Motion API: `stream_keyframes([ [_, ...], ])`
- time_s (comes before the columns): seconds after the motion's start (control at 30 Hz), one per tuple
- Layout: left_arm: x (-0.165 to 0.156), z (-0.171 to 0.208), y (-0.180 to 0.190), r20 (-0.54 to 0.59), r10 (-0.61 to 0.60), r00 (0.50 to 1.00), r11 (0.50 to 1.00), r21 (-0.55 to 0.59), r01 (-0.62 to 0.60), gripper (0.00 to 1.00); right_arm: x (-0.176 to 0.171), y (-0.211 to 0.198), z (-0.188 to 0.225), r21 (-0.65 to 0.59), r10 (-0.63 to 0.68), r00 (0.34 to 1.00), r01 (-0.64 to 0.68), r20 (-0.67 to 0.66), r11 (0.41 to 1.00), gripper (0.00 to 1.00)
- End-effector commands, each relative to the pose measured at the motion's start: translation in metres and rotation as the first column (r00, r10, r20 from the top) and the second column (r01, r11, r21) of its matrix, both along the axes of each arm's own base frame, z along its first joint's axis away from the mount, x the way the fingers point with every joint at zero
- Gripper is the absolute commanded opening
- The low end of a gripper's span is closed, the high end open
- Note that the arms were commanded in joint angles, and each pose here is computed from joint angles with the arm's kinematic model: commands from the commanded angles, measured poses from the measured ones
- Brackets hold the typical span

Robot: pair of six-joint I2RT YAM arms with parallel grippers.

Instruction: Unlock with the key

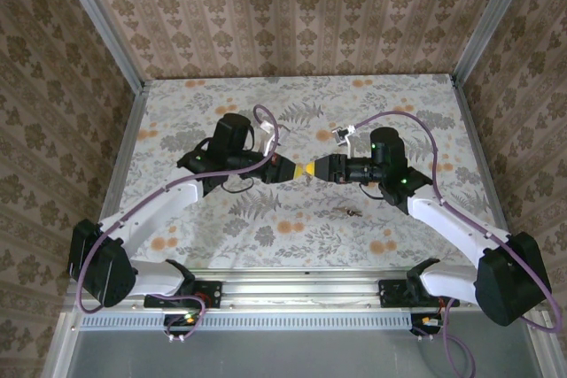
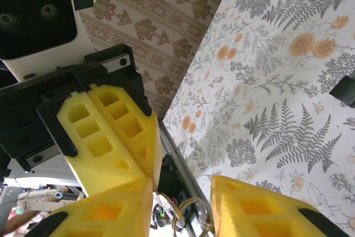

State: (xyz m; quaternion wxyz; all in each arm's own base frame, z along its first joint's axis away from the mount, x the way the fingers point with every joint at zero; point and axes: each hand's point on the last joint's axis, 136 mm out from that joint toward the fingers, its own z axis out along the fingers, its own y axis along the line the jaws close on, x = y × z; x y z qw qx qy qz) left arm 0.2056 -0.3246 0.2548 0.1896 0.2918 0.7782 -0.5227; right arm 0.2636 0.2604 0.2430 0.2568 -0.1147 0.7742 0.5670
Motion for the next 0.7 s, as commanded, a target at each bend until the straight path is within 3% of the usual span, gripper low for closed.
stream_keyframes([
  [0.0,-0.006,0.015,-0.001,0.03,-0.025,0.999,0.999,-0.042,0.026,0.0,-0.009,0.003,0.001,0.02,0.051,0.999,-0.051,0.008,0.999,0.32],
  [0.33,-0.005,0.015,0.002,0.032,-0.021,0.999,0.999,-0.043,0.023,0.0,-0.015,0.007,0.003,0.021,0.086,0.996,-0.086,0.013,0.996,0.25],
  [0.5,-0.004,0.013,0.003,0.027,-0.018,0.999,0.999,-0.04,0.019,0.0,-0.016,0.007,0.002,0.015,0.098,0.995,-0.098,0.016,0.995,0.16],
  [0.67,0.003,0.014,0.005,0.012,0.006,1.0,0.998,-0.067,-0.005,0.0,-0.019,0.009,0.001,-0.014,0.109,0.993,-0.108,0.036,0.994,0.0],
])
